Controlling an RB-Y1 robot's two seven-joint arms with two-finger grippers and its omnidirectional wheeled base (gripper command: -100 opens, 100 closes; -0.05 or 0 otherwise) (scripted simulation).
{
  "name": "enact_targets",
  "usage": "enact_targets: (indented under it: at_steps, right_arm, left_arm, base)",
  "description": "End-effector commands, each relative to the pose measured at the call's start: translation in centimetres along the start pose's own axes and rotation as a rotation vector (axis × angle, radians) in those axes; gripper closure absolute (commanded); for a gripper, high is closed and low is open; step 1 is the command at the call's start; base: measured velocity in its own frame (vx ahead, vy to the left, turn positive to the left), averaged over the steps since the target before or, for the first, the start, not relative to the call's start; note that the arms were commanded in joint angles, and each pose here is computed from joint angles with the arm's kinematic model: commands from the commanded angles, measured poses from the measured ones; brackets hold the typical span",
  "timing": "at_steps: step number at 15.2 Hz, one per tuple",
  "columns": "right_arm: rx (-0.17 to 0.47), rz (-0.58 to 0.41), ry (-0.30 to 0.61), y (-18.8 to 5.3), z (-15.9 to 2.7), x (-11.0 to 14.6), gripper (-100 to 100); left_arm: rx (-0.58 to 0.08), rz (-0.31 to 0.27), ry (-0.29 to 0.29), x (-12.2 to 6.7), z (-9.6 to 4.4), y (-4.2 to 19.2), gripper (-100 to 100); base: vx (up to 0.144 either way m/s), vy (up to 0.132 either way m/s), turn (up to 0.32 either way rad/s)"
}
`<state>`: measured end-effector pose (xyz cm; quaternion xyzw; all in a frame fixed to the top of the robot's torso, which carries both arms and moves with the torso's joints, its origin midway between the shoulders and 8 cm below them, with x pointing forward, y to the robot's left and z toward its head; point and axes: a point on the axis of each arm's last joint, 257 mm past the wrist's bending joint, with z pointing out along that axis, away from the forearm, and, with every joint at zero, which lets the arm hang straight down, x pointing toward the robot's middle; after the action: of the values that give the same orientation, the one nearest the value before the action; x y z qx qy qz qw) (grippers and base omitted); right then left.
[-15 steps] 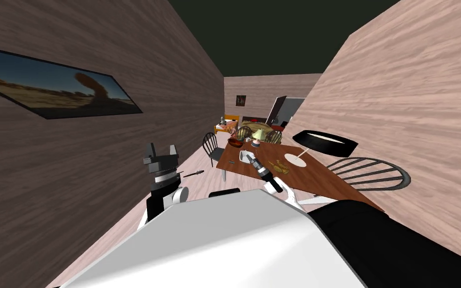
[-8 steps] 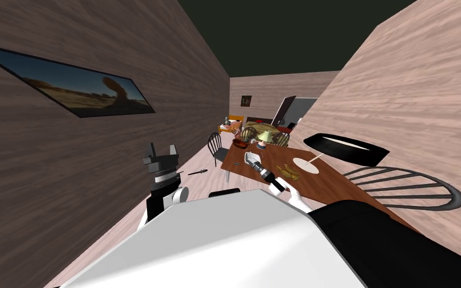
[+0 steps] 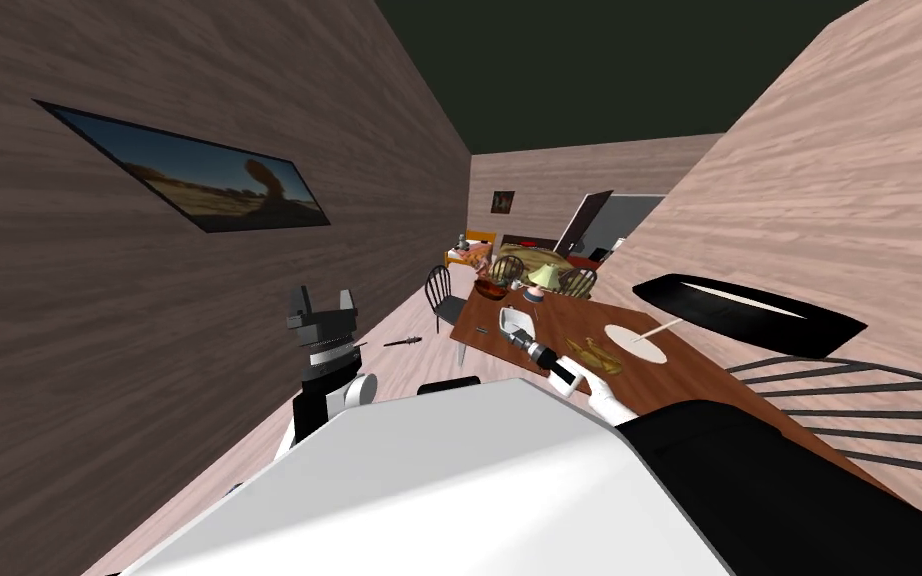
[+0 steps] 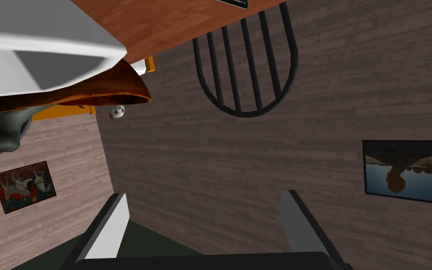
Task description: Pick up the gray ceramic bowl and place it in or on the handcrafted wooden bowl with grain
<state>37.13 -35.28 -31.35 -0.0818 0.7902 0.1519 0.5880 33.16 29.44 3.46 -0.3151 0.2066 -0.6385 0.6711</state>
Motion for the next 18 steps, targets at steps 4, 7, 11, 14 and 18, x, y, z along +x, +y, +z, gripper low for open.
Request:
enact_targets:
  at_steps: [4,7,11,14,18]
  right_arm:
    - [0.045,-0.118,0.124,-3.6,-1.9,3.7,-100]
    - [0.065,-0.186,0.192,-5.6,-3.2,5.5,-100]
    - [0.102,-0.316,0.327,-9.6,-6.2,8.5,-100]
    - [0.12,-0.438,0.445,-12.8,-9.2,10.5,-100]
    - [0.137,-0.495,0.514,-15.0,-11.3,11.6,-100]
  left_arm:
    - [0.0,0.0,0.0,0.0,0.0,0.0,0]
    - [0.0,0.0,0.0,0.0,0.0,0.0,0]
    - [0.0,0.0,0.0,0.0,0.0,0.0,0]
    - [0.0,0.0,0.0,0.0,0.0,0.0,0]
    - [0.0,0.0,0.0,0.0,0.0,0.0,0]
  base:
    - [0.043,0.062,0.127]
    - [0.042,0.058,0.087]
    - [0.044,0.06,0.142]
    - [0.048,0.076,0.148]
    - [0.024,0.05,0.048]
